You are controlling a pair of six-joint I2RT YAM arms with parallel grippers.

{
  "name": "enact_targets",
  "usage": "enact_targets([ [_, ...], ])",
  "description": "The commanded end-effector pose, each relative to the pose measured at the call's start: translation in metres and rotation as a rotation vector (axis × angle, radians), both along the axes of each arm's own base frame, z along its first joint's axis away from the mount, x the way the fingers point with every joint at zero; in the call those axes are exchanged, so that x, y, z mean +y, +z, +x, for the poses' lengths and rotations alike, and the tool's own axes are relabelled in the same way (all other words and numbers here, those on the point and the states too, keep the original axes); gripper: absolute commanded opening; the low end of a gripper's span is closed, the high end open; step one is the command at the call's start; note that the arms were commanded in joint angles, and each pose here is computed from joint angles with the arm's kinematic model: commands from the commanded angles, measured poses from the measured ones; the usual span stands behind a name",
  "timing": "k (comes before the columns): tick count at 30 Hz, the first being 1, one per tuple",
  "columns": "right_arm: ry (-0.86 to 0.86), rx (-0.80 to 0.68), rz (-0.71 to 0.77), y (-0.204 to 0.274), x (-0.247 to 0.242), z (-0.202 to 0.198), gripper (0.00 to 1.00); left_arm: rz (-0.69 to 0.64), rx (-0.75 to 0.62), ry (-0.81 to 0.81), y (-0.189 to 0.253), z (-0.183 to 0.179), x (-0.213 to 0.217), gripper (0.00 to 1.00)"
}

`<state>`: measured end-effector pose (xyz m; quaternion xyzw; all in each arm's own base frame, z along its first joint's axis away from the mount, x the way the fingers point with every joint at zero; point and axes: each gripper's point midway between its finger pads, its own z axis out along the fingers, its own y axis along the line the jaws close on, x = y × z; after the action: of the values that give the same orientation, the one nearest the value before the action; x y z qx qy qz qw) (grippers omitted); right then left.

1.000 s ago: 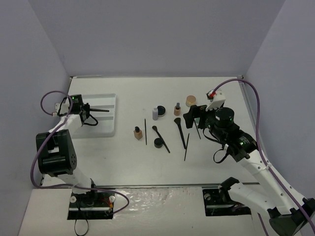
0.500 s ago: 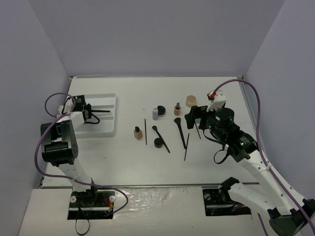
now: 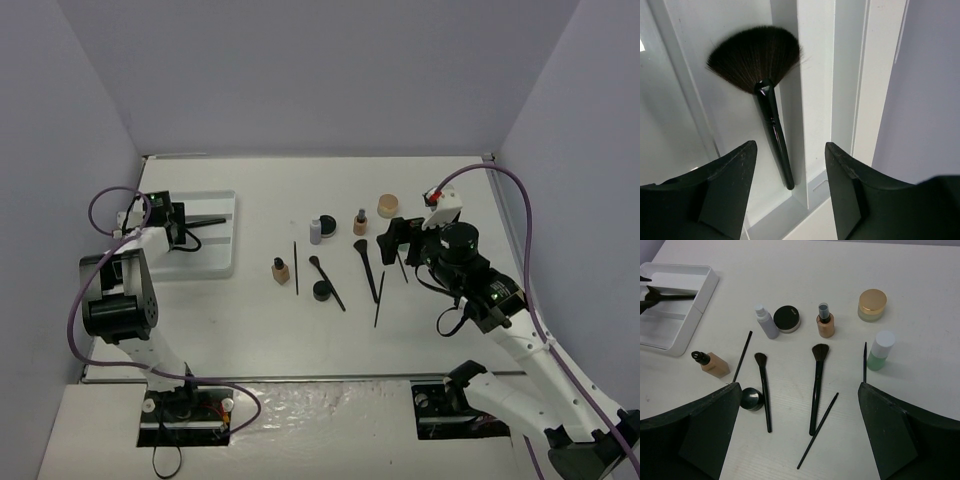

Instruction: Organize the makeup

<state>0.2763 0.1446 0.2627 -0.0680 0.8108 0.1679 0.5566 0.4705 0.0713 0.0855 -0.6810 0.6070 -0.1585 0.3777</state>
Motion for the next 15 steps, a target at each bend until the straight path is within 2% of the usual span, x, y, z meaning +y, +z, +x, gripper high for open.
enact_targets([
  [1,-0.039,-0.012,0.022,0.004,-0.004,0.005,1.00,0.061,-0.162,-0.103,0.087,0.006,-0.012,0.57],
  [5,-0.094,0.064,0.003,-0.020,-0.010,0.007,1.00,0.191,-0.136,-0.301,0.121,-0.008,-0.038,0.63],
  [8,-0.103,0.135,-0.022,-0.043,-0.009,0.006,0.98,0.307,-0.103,-0.533,0.141,-0.028,-0.078,0.68],
  [10,-0.095,0.210,-0.025,-0.066,-0.004,0.003,0.95,0.450,-0.073,-0.702,0.151,-0.047,-0.106,0.75],
  [15,-0.110,0.339,-0.049,-0.109,0.001,0.003,0.83,0.596,0.003,-0.914,0.151,-0.102,-0.136,0.88],
])
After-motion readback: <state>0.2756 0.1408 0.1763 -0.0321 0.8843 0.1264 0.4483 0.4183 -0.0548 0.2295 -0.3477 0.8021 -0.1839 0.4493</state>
